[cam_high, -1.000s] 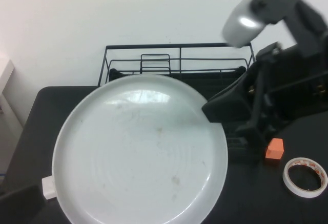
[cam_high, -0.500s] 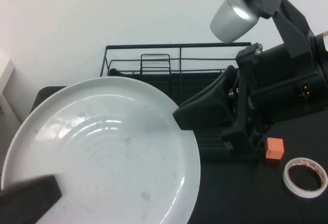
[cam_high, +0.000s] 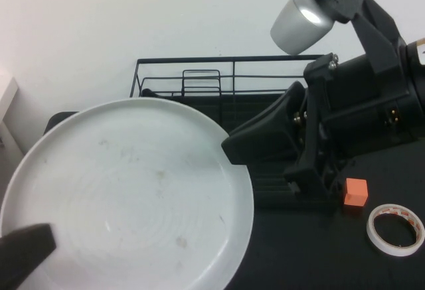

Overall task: Place plate on rack
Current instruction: Hand over the plate, then place the plate on the rack

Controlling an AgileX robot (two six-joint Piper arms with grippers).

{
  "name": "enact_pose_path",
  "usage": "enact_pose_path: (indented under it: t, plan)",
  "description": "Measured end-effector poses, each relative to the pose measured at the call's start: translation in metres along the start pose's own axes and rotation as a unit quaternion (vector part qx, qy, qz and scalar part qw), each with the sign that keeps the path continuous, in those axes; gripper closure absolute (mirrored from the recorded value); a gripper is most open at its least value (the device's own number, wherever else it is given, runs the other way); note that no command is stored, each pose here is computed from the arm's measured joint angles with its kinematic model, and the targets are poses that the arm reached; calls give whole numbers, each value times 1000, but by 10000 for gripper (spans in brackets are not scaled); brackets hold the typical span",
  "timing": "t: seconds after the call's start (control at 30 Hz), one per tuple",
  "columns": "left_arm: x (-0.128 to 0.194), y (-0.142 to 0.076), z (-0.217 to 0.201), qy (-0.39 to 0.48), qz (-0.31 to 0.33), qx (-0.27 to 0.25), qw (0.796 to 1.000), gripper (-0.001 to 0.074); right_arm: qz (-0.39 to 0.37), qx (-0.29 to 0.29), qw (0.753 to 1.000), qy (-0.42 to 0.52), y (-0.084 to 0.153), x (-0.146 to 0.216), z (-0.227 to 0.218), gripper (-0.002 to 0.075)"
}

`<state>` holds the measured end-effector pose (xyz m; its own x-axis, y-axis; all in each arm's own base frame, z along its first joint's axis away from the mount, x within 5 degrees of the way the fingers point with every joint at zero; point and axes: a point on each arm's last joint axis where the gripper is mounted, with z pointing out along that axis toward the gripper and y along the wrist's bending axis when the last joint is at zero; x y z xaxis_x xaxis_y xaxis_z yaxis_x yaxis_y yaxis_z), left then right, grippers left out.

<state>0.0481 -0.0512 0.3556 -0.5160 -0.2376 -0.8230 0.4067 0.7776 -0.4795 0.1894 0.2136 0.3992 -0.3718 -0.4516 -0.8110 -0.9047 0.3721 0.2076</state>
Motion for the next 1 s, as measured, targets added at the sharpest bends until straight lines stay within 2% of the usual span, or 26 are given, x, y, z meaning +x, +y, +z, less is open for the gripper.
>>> enact_pose_path:
  t: [0.2,0.3,0.37,0.47,0.6,0.7,0.8,0.9,1.0]
  plan:
    - [-6,1,0,-32,51,-9,998,668,-6,-10,1000,-16,2,-3,0,678]
    - [-9,2,0,-50,83,-14,995,668,0,-16,1000,-21,3,-4,0,576]
    - [-11,2,-1,-61,105,-18,992,668,5,-20,999,-27,4,-5,0,456]
    - [-15,2,-1,-80,142,-23,986,668,1,-23,999,-39,5,-7,-2,330]
    - [-22,2,-3,-118,202,-35,972,668,-29,0,996,-89,12,-15,-20,283]
    - [-29,3,-4,-149,256,-55,953,668,-66,32,987,-145,22,-22,-49,298]
    - [-37,4,-2,-178,311,-76,931,668,-116,64,976,-174,37,-21,-81,381]
    - [-47,8,7,-187,365,-89,908,668,-167,92,968,-162,48,-12,-104,527]
    - [-55,14,24,-181,390,-86,899,669,-186,102,969,-130,51,2,-111,658]
